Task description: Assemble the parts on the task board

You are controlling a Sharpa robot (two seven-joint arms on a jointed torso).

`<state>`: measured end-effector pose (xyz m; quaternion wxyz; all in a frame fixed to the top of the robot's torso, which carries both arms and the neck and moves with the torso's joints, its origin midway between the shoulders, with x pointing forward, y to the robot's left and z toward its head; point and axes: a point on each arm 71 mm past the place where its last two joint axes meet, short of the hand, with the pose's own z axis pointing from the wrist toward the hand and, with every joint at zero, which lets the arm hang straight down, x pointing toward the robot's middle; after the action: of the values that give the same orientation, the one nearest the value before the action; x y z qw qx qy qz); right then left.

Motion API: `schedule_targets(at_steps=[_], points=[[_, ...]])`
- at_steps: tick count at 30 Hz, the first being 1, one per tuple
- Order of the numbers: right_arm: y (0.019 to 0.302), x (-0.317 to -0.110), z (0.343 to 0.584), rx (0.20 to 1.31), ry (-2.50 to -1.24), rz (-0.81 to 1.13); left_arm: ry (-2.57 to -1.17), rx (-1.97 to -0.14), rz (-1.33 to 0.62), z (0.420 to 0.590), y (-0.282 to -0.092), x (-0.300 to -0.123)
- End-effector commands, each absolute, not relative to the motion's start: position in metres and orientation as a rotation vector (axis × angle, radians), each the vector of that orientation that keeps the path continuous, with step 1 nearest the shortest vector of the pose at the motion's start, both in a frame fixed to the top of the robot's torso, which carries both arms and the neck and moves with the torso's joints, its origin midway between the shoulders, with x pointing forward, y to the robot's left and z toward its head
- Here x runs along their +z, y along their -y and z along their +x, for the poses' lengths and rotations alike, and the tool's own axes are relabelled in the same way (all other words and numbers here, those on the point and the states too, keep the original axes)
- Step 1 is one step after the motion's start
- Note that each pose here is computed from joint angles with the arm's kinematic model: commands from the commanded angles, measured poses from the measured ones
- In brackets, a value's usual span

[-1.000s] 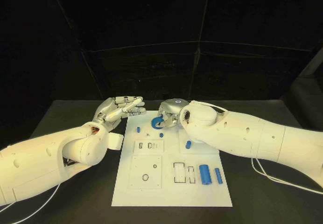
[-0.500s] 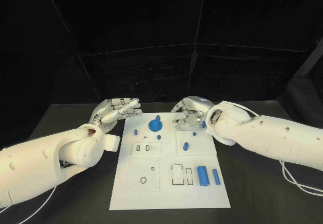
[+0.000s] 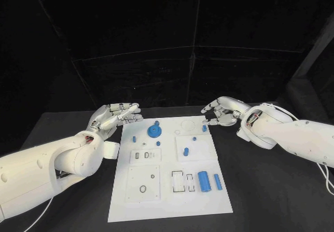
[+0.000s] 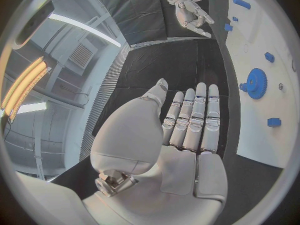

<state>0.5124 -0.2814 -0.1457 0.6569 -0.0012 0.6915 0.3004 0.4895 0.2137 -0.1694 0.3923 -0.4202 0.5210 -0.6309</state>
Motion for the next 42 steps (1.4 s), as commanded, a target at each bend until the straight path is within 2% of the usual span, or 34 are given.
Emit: schedule_targets(at_steps=[1,13,42], points=[[0.285,-0.146,0.512,0.764,-1.562,0.072,-1.318,-1.612,-1.06,0.49,-0.213,-0.168],[0.297,-0.166,0.515,0.743,-1.602,0.123,-1.318,-1.614,-1.059,0.49,-0.213,-0.168],[0.29,-0.195,0.521,0.697,-1.712,0.093,-1.32,-1.613,-1.061,0.491,-0.213,-0.169]])
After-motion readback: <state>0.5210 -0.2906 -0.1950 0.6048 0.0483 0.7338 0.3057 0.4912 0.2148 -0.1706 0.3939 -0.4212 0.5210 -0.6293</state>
